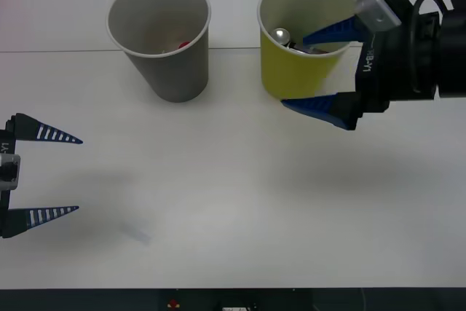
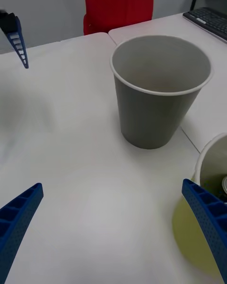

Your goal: Put the can into the green bin and the plastic bottle into the gray bin

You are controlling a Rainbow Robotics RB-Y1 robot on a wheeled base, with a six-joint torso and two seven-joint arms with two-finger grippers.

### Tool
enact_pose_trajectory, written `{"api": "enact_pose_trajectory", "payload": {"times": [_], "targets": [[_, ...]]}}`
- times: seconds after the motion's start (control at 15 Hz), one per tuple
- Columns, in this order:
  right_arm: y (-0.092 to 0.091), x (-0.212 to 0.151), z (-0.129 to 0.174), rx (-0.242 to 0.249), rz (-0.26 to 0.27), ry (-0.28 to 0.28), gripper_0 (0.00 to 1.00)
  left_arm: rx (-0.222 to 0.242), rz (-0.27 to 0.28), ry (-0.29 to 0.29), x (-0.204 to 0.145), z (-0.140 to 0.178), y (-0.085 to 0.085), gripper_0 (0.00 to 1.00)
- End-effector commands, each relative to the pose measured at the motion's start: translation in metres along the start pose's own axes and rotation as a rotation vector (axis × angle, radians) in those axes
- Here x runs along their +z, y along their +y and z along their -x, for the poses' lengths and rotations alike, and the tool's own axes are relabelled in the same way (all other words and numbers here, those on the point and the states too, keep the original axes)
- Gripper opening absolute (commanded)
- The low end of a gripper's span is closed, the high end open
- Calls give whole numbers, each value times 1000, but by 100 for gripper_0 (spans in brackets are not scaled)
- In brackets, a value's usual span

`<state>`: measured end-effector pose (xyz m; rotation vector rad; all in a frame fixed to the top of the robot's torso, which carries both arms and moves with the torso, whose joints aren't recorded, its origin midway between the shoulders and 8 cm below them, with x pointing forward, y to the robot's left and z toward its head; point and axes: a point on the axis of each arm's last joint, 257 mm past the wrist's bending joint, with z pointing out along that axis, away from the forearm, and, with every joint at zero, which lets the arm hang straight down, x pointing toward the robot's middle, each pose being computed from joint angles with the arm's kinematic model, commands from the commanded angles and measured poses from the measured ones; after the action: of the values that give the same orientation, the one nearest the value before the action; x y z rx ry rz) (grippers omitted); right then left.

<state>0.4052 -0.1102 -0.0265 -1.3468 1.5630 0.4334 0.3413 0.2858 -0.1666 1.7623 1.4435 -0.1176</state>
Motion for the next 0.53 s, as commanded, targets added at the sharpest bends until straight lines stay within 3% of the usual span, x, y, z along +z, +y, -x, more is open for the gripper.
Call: {"api": "enact_pose_trajectory", "payload": {"times": [0.07,0.27,0.53], "targets": [[7,-26,-26,-34,30,52,100,0,0,0,0,0,0,100],[9,-40,-53,-32,43,79,100,0,0,0,0,0,0,100],[-3,-51,-82,-40,83,70,100,0,0,0,0,0,0,100]]}}
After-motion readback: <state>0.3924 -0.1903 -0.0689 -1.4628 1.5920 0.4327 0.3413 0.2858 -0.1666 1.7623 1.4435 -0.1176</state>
